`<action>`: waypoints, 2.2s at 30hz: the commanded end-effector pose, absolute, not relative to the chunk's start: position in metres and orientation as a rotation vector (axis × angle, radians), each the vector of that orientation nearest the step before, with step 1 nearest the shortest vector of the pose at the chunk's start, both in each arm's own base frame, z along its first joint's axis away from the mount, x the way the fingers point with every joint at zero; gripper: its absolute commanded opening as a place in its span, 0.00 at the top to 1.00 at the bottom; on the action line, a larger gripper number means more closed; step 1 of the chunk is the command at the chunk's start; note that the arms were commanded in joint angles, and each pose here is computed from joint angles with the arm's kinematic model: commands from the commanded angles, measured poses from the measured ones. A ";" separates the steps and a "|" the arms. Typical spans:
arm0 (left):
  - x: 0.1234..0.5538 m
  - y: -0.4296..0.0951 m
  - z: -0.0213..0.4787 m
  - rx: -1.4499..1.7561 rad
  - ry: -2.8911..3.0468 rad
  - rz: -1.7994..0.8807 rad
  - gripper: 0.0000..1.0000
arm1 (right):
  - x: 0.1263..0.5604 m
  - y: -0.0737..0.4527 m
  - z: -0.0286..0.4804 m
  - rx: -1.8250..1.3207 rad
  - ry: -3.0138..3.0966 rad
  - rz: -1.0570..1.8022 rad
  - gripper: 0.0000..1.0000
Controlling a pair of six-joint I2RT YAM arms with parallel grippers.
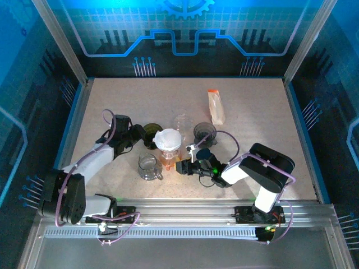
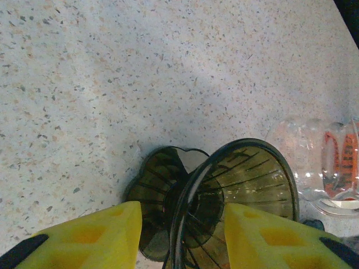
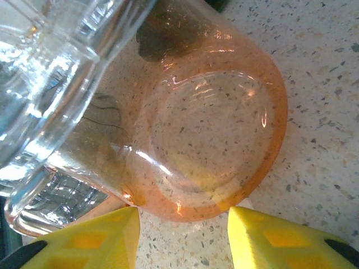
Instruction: Place the coffee filter in the dripper
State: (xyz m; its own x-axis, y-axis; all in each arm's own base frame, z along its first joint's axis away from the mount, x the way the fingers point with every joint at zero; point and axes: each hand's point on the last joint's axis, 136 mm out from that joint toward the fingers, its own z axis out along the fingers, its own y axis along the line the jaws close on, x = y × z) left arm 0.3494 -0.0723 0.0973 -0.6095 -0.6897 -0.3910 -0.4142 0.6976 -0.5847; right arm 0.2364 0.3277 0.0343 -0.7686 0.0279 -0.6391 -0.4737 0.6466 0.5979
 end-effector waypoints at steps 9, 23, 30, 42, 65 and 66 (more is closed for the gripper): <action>0.361 -0.071 0.077 -0.860 2.331 -0.561 0.69 | 0.241 0.323 0.018 -0.308 2.300 1.031 0.53; 0.351 -0.065 0.084 -0.896 2.323 -0.504 0.96 | 0.246 0.324 0.017 -0.296 2.304 1.028 0.53; 0.326 -0.050 0.087 -0.958 2.321 -0.442 1.00 | 0.254 0.330 0.018 -0.291 2.299 1.037 0.53; 0.272 -0.024 0.094 -1.047 2.285 -0.426 1.00 | 0.285 0.356 0.019 -0.280 2.280 1.063 0.54; 0.246 0.001 0.083 -1.123 2.295 -0.343 1.00 | 0.344 0.392 0.028 -0.266 2.251 1.096 0.44; 0.245 0.001 0.081 -1.127 2.296 -0.343 1.00 | 0.342 0.390 0.030 -0.262 2.248 1.099 0.43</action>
State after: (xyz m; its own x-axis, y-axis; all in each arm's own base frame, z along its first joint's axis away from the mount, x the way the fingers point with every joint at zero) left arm 0.2491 -0.0024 0.0837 -0.4970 -0.7884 -0.3624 -0.6421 0.6151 -0.4576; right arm 0.3459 0.4027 0.0438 -0.7644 0.0982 -0.6373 -0.4612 0.6075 0.6467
